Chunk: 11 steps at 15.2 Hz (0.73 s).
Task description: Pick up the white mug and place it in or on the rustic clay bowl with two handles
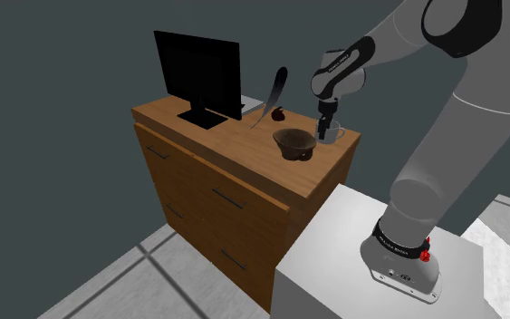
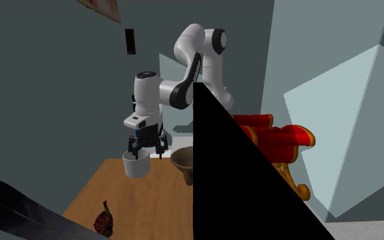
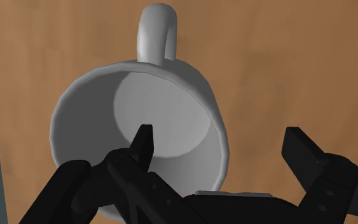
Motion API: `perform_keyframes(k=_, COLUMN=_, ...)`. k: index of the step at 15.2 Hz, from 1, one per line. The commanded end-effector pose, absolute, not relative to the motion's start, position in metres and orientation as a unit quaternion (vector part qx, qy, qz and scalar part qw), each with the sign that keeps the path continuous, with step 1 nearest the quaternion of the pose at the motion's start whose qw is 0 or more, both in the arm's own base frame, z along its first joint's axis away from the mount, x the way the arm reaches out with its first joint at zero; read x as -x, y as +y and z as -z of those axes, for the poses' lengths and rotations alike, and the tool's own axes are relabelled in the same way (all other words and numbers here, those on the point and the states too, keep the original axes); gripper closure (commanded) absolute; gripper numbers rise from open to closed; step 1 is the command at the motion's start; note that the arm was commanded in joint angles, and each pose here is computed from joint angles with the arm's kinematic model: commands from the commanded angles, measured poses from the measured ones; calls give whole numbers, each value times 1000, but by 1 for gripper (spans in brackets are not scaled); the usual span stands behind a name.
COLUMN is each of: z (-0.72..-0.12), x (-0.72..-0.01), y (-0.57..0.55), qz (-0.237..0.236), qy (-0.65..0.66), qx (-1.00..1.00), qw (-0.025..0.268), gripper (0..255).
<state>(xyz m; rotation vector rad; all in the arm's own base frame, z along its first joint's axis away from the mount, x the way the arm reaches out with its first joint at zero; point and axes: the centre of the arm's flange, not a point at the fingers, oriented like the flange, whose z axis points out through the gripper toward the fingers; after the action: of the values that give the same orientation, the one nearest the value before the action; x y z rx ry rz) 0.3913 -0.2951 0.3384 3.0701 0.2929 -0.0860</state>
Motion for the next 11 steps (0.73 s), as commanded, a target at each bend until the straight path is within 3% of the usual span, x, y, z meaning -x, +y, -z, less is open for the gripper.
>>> perform_keyframes(k=1, z=-338, x=-391, y=-295, qz=28, qy=95, qx=-995, qw=28, gripper=0)
perform_keyframes(k=5, z=-338, x=-391, y=-295, qz=28, qy=95, qx=-995, qw=28, gripper=0)
perform_keyframes(k=6, z=-338, x=-391, y=-295, qz=28, qy=95, qx=-995, qw=28, gripper=255)
perform_keyframes(k=11, z=-338, x=-391, y=-295, qz=28, qy=95, qx=-995, qw=28, gripper=255)
